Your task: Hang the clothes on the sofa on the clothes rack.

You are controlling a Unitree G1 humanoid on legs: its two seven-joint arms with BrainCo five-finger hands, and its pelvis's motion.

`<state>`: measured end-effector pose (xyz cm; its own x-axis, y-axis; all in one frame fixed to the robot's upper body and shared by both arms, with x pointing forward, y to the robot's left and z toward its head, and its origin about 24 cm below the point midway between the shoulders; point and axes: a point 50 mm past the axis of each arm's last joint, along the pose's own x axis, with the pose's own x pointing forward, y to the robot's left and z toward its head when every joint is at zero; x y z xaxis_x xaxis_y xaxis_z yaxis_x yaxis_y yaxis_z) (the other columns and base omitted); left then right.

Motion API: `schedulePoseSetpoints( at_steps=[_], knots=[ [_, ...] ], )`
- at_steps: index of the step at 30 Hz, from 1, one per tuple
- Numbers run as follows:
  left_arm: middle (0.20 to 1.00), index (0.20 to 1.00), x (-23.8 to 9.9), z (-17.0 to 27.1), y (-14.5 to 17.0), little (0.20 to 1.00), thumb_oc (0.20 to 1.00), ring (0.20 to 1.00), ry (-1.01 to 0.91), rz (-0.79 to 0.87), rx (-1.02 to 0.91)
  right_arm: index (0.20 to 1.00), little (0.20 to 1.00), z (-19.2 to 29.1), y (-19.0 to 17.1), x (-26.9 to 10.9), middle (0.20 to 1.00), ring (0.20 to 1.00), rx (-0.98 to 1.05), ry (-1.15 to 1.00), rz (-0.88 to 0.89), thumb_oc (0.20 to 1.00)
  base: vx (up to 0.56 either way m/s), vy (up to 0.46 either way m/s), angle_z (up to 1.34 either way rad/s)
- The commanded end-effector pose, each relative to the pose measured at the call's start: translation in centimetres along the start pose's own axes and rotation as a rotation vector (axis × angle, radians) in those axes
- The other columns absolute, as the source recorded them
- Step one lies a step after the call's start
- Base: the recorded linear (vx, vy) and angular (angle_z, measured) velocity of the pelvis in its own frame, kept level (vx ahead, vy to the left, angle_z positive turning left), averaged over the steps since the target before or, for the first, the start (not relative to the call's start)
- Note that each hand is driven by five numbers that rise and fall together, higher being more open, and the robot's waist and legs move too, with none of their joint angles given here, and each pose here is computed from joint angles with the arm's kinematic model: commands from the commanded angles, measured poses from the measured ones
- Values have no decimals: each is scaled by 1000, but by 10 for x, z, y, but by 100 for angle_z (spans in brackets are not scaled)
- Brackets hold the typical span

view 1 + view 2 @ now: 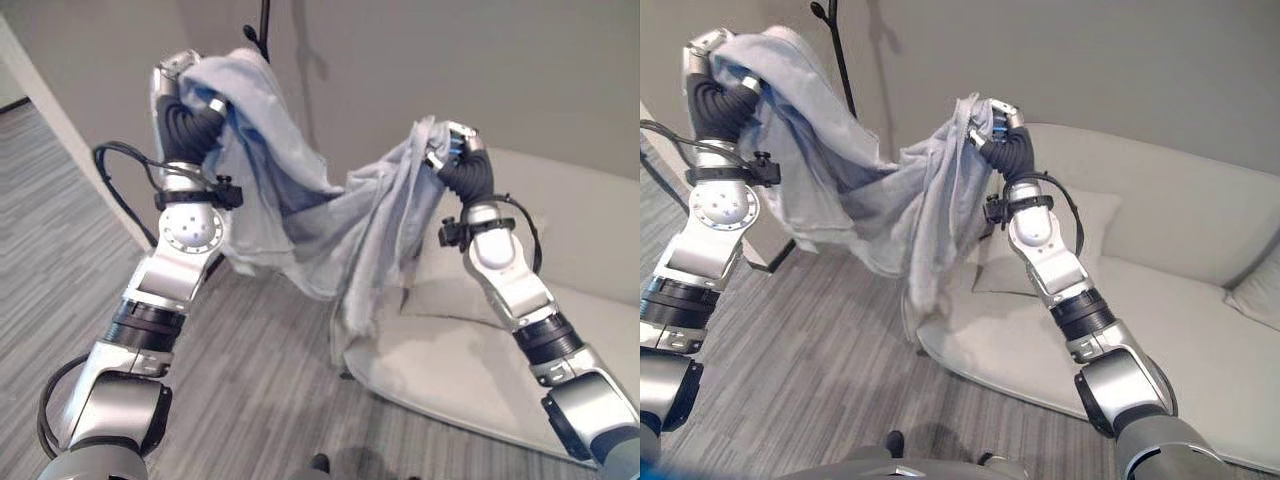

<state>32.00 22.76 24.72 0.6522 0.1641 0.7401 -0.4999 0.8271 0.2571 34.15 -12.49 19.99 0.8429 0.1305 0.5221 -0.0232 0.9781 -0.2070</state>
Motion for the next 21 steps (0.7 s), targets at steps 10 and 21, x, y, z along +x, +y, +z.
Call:
schedulePoseSetpoints(
  at_steps=[10, 21],
  knots=[
    [200, 200, 4, 10, -4, 200, 200, 200, -49, -8, -49, 200, 200, 17, -19, 4, 200, 200, -48, -98, -8, 200, 51, -41, -9],
    [200, 200, -2, 5, -5, 200, 200, 200, -33, -25, -75, 200, 200, 21, -25, 7, 200, 200, -90, -114, 24, 200, 3, 156, -3]
  ],
)
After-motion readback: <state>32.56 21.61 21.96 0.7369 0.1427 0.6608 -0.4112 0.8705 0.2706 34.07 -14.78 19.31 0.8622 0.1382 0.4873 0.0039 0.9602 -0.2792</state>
